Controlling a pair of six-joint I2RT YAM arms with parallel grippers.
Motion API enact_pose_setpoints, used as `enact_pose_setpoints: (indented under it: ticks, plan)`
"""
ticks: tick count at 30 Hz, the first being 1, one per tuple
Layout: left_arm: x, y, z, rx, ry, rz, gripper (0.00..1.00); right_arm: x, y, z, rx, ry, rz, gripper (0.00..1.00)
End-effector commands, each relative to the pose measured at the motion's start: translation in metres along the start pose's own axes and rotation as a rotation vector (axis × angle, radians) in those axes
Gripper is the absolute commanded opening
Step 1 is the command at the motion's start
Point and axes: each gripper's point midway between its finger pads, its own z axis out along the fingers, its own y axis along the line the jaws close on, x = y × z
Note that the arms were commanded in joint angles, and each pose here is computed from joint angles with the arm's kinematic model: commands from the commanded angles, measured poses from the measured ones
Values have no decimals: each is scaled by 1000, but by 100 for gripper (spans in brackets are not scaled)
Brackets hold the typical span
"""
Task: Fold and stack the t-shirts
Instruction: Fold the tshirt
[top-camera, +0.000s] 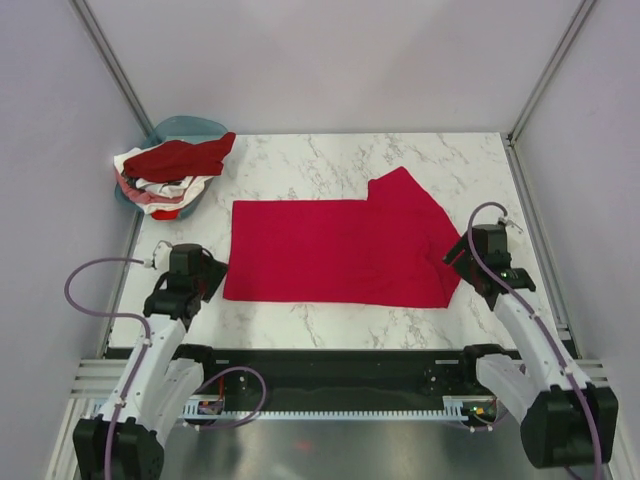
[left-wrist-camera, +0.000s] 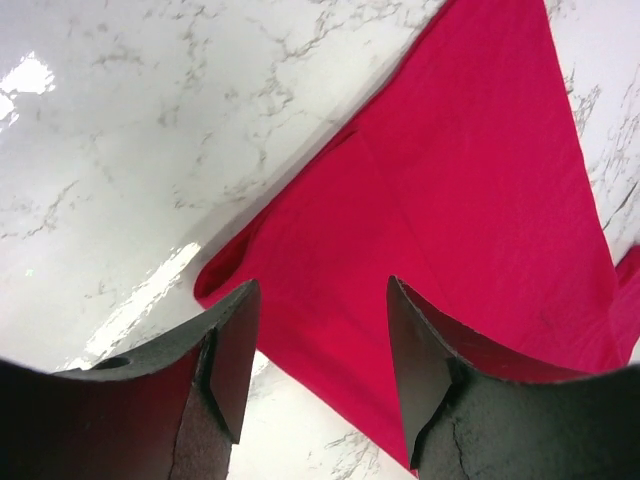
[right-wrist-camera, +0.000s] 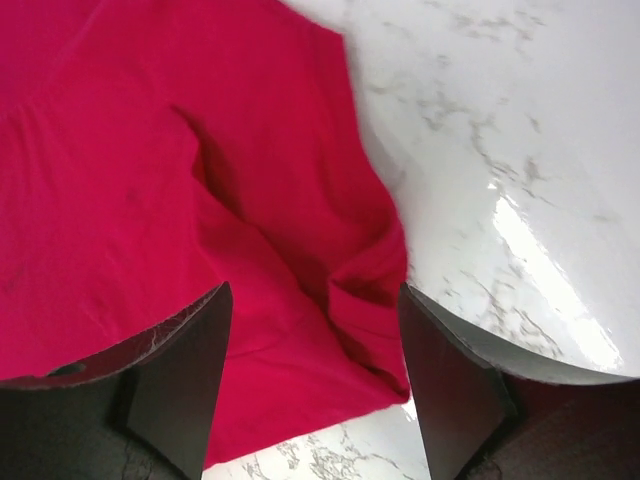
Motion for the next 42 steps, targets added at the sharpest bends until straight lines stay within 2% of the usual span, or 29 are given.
enact_pose_setpoints:
  ticks: [1, 4, 7, 12, 15, 16, 18, 19, 20, 22, 25, 26, 31, 36, 42]
  plan:
    - [-23, -21, -2, 6, -43, 69, 61, -20, 46, 8, -152, 8, -134, 74]
    - [-27, -51, 6, 75, -17, 147, 60, -20, 70, 26, -210, 53, -162, 72]
    - [-27, -87, 12, 181, 32, 240, 60, -30, 93, 40, -234, 60, -158, 65]
    - [-40, -133, 30, 300, 7, 305, 59, -62, 141, 64, -235, 11, -188, 61]
    - [-37, -139, 54, 280, 25, 296, 60, -75, 170, 88, -187, -29, -260, 61]
    - [-36, -143, 61, 284, 25, 284, 59, -62, 171, 108, -149, 4, -306, 61]
    - [-29, -141, 81, 259, 50, 255, 59, -81, 198, 120, -161, -38, -325, 60]
    - [-29, -148, 85, 276, 41, 248, 59, -68, 201, 142, -137, -6, -355, 60]
    - [-27, -150, 95, 279, 36, 239, 59, -84, 221, 146, -158, -45, -367, 59]
    - [-33, -161, 102, 305, -10, 229, 59, -88, 239, 168, -149, -51, -389, 58]
    - [-31, -164, 124, 281, -13, 224, 59, -83, 243, 199, -105, -45, -430, 59]
    - [-32, -165, 129, 273, -14, 229, 61, -95, 256, 200, -119, -75, -428, 59]
    - [-31, -170, 153, 236, -30, 297, 62, -101, 263, 241, -63, -121, -474, 60]
    - [-37, -181, 153, 248, -32, 332, 62, -95, 274, 260, -91, -112, -453, 60]
    - [-35, -180, 166, 220, -13, 339, 62, -78, 263, 285, -52, -93, -458, 60]
